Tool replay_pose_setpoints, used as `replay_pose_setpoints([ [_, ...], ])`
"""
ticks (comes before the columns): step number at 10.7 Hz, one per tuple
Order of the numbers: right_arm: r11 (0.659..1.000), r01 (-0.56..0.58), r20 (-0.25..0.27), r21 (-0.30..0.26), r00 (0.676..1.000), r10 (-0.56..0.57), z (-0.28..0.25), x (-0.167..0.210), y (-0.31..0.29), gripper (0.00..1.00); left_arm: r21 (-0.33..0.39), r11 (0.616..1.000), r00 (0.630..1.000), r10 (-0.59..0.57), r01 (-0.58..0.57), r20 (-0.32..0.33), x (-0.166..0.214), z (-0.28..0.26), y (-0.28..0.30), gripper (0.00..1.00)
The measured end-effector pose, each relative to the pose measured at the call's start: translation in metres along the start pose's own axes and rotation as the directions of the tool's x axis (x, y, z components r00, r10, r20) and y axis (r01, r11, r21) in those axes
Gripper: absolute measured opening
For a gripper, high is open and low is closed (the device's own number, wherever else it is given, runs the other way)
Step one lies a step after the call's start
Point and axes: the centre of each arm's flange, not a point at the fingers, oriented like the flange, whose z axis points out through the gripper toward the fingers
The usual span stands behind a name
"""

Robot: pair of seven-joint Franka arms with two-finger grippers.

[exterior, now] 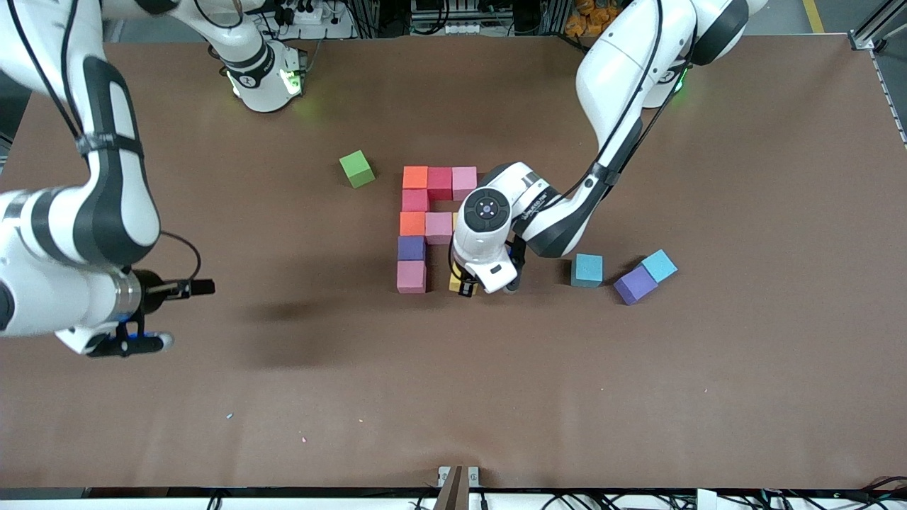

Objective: Arrange 11 blocks into digit 3
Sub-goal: 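Lower the yellow cube onto the row while the right gripper withdraws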

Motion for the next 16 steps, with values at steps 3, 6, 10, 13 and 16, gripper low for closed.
replay_pose_setpoints([
  [3, 1.000, 0.028, -0.031, -0.004, 0.999, -0.028, -0.015, -0.059, 0.013, 1.00, 0.015, 1.000, 0.999, -0.025, 0.025, 0.035, -0.006, 0.010, 0.003, 0.60],
  [6, 1.000, 0.027, -0.125, -0.010, 0.992, -0.029, -0.070, -0.094, 0.027, 1.00, 0.032, 0.999, 0.999, -0.021, 0.020, 0.031, -0.010, 0.026, -0.001, 0.60],
  [10, 0.997, 0.068, -0.242, -0.037, 0.967, -0.075, -0.153, -0.149, -0.003, 1.00, 0.037, 0.999, 0.999, -0.021, 0.020, 0.034, -0.014, 0.035, 0.000, 0.60],
  [13, 0.995, 0.086, -0.311, -0.053, 0.945, -0.098, -0.195, -0.162, -0.016, 1.00, 0.054, 0.998, 0.997, -0.049, 0.046, 0.064, -0.018, 0.036, 0.000, 0.60],
  [16, 0.996, 0.070, -0.302, -0.051, 0.950, -0.082, -0.219, -0.177, -0.008, 1.00, 0.061, 0.993, 0.992, -0.103, 0.099, 0.071, -0.018, 0.036, 0.002, 0.60],
])
